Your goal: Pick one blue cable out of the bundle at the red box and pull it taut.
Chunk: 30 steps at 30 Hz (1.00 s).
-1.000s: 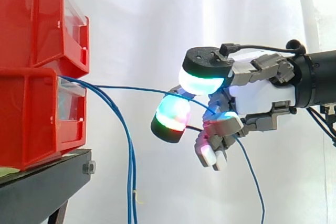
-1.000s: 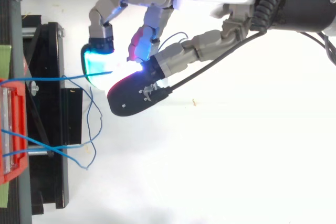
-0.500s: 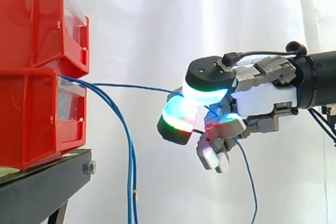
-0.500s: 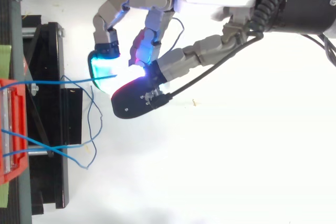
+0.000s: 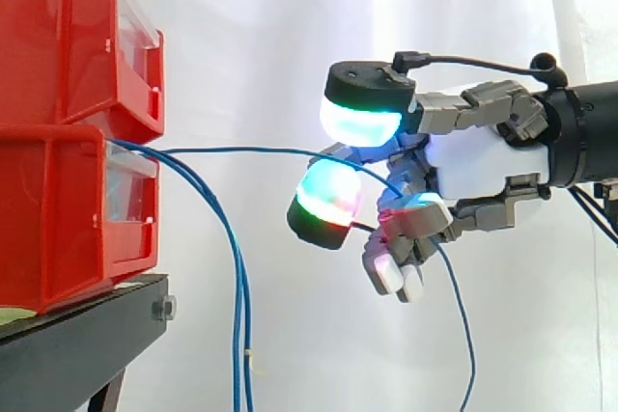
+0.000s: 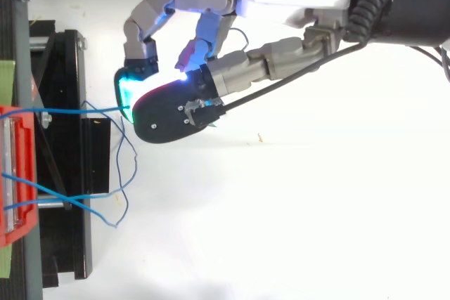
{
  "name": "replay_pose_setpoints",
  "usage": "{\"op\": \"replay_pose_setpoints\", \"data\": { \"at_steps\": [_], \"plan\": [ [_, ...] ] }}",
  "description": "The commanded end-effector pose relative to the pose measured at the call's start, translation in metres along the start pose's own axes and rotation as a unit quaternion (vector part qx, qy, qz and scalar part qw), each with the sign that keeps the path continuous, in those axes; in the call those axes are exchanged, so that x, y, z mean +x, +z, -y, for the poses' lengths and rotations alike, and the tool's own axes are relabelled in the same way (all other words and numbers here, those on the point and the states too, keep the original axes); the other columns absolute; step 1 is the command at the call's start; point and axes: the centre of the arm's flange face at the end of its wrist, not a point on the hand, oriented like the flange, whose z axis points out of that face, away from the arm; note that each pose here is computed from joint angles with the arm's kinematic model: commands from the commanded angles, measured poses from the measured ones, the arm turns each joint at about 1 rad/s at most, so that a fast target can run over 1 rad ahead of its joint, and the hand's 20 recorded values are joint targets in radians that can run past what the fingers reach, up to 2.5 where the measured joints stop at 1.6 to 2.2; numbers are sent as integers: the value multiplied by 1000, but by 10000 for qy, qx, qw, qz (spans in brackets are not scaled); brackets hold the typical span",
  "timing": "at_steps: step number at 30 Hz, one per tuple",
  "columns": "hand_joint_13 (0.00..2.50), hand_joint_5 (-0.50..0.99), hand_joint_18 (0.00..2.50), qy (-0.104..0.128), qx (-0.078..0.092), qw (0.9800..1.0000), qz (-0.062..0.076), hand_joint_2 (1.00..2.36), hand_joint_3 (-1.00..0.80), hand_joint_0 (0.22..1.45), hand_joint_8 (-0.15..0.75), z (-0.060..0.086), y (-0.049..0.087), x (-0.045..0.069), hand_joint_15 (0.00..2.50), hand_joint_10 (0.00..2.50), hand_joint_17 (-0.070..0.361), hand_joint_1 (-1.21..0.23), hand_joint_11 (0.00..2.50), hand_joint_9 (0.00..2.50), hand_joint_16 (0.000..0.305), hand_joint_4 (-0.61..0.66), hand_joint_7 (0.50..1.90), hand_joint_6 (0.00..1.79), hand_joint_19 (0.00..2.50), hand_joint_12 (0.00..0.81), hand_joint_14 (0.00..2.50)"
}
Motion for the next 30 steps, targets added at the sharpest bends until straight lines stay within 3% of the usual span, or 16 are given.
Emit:
{"op": "replay_pose_setpoints", "data": {
  "at_steps": [1, 14, 18, 19, 30],
  "plan": [
    [989, -89, 870, 2, -19, 10000, 6, 1015, -248, 584, 399, -3, -1, -1, 583, 8, 127, -539, 1126, 1246, 56, 105, 909, 814, 667, 422, 18],
    [1001, -106, 941, -81, -55, 10000, 20, 1014, -147, 597, 424, -8, -2, -2, 573, 3, 133, -759, 1146, 1219, 59, 129, 878, 886, 621, 433, 15],
    [1003, -107, 948, -111, -54, 9999, 21, 1015, -167, 582, 423, -8, -2, -2, 570, 2, 133, -735, 1155, 1223, 59, 149, 859, 887, 618, 430, 16],
    [977, -112, 892, -111, -54, 9999, 21, 1017, -233, 562, 388, -8, -2, -2, 588, 9, 119, -690, 1167, 1210, 53, 133, 859, 887, 652, 401, 16],
    [976, -108, 883, -113, -43, 9999, 8, 1010, -364, 537, 396, -8, -3, -1, 584, 6, 124, -648, 1161, 1225, 55, 105, 876, 875, 658, 417, 18]
  ]
}}
